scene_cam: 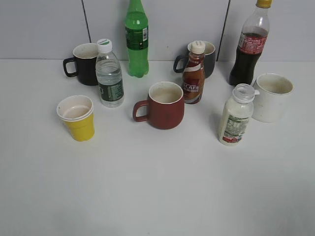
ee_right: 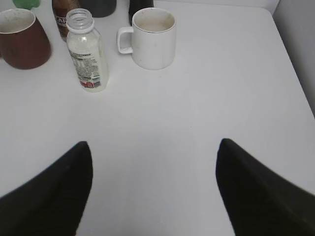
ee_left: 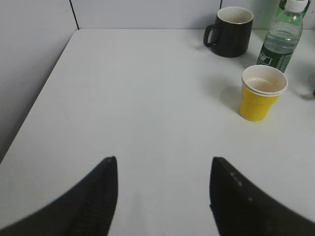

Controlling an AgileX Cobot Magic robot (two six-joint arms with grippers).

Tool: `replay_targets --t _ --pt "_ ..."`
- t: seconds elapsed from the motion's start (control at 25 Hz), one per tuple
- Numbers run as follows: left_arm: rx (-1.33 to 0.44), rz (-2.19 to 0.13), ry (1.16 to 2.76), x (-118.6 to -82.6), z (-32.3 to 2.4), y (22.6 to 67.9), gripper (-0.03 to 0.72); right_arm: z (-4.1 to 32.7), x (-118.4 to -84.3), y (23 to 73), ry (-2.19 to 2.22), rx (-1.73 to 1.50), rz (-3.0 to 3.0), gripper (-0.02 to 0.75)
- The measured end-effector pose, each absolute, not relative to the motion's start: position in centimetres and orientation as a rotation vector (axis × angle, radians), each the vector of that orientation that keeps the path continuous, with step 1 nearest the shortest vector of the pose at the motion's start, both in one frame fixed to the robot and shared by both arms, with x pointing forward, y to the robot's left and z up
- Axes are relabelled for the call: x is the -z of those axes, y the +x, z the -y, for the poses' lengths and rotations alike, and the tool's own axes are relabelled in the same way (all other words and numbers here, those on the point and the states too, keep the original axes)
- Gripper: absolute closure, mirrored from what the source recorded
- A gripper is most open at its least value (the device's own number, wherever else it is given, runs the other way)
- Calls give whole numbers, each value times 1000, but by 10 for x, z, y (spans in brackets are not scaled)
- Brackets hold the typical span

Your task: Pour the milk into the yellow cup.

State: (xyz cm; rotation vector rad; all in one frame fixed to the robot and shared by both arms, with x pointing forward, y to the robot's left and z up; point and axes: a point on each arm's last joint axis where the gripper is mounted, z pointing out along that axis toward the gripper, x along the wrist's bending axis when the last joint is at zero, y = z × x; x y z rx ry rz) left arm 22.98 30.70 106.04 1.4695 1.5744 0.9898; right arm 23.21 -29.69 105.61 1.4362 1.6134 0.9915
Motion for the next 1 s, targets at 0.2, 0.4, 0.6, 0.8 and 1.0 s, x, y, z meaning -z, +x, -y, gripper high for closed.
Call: replay_targets --t 0.2,0.4,0.6,0.8,1.0 --pt "-990 -1574 1469 -1060 -307 230 235 297 -1056 232 1436 -991 -1613 152" --pt "-990 -1574 1469 -1060 -307 230 235 297 -1056 232 1436 -991 -1613 151" --pt "-990 -1574 1469 -1060 -307 230 235 297 -1056 232 1436 -991 -1613 151" --pt "-990 -1574 1469 -1060 -307 230 235 297 -1056 232 1436 -991 -1613 151" --pt "-990 -1574 1469 -1060 -307 230 235 297 -1056 232 1436 -991 -1613 152"
